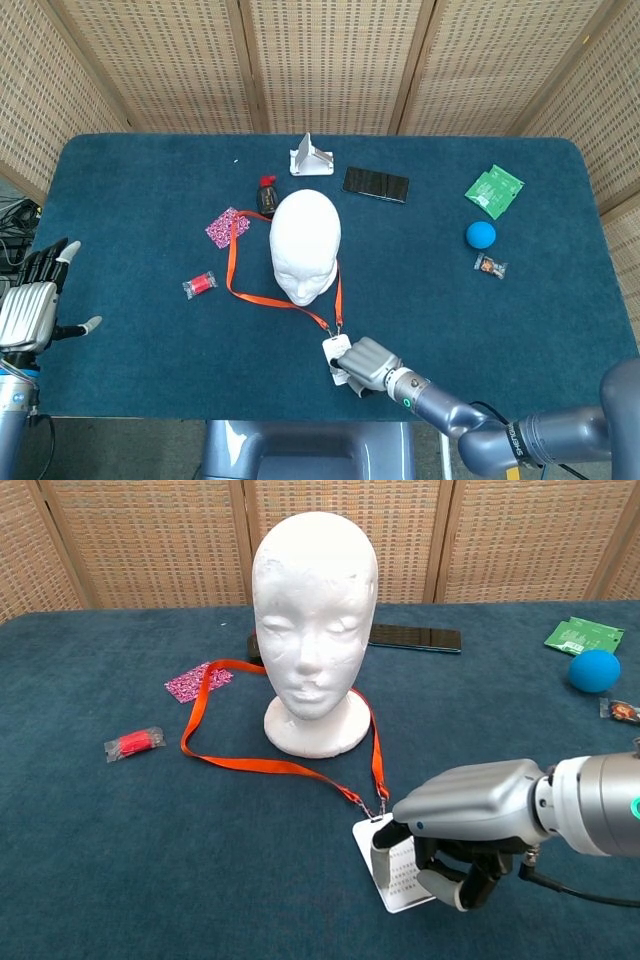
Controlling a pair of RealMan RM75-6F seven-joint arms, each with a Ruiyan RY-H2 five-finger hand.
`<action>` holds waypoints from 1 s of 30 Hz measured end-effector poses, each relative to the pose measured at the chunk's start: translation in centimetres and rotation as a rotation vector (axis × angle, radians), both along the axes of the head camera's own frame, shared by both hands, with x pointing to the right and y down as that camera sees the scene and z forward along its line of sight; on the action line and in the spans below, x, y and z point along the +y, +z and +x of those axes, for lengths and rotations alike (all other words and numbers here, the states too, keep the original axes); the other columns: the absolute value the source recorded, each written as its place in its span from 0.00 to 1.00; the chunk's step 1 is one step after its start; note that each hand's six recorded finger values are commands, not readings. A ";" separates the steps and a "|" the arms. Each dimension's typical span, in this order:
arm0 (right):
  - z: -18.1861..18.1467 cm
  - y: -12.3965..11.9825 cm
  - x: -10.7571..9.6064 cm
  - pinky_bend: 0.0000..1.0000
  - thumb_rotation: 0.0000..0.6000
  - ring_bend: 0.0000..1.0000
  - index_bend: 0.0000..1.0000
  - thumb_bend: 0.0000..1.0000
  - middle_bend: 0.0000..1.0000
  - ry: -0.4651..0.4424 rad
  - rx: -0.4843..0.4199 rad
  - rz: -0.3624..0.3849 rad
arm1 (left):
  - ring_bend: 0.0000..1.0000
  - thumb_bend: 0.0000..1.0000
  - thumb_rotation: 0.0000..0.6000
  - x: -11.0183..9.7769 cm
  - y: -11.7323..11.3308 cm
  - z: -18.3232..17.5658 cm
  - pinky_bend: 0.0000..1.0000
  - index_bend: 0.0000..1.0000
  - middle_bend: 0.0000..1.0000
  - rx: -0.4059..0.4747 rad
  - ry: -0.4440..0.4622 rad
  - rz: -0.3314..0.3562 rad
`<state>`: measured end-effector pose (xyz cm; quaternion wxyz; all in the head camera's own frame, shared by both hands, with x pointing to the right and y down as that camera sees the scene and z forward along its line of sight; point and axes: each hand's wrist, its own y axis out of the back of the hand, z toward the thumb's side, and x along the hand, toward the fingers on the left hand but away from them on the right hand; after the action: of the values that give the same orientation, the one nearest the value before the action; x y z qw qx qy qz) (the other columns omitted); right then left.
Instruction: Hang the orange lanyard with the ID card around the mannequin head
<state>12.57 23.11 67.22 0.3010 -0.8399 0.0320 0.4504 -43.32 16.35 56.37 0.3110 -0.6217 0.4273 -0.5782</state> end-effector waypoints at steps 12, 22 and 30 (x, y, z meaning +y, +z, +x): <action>0.3 -2.0 -2.1 0.99 1.00 0.82 0.34 0.85 0.83 0.040 -0.080 0.118 | 0.00 0.00 1.00 -0.1 -0.1 -0.4 0.00 0.00 0.00 -0.004 -0.014 0.012; 7.9 -5.2 -5.5 0.99 1.00 0.79 0.36 0.83 0.82 0.116 -0.151 0.428 | 0.00 0.00 1.00 1.3 -0.8 -0.7 0.00 0.00 0.00 -0.008 -0.032 0.037; 20.8 -6.6 -4.4 0.00 1.00 0.00 0.00 0.00 0.00 0.321 -0.026 0.560 | 0.00 0.00 1.00 3.4 -2.0 -1.5 0.00 0.00 0.00 -0.013 -0.035 0.130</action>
<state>33.41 18.73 60.66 0.4461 -0.7245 -0.2298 0.4725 -44.85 19.71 54.42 0.3432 -0.5887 0.4727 -0.5587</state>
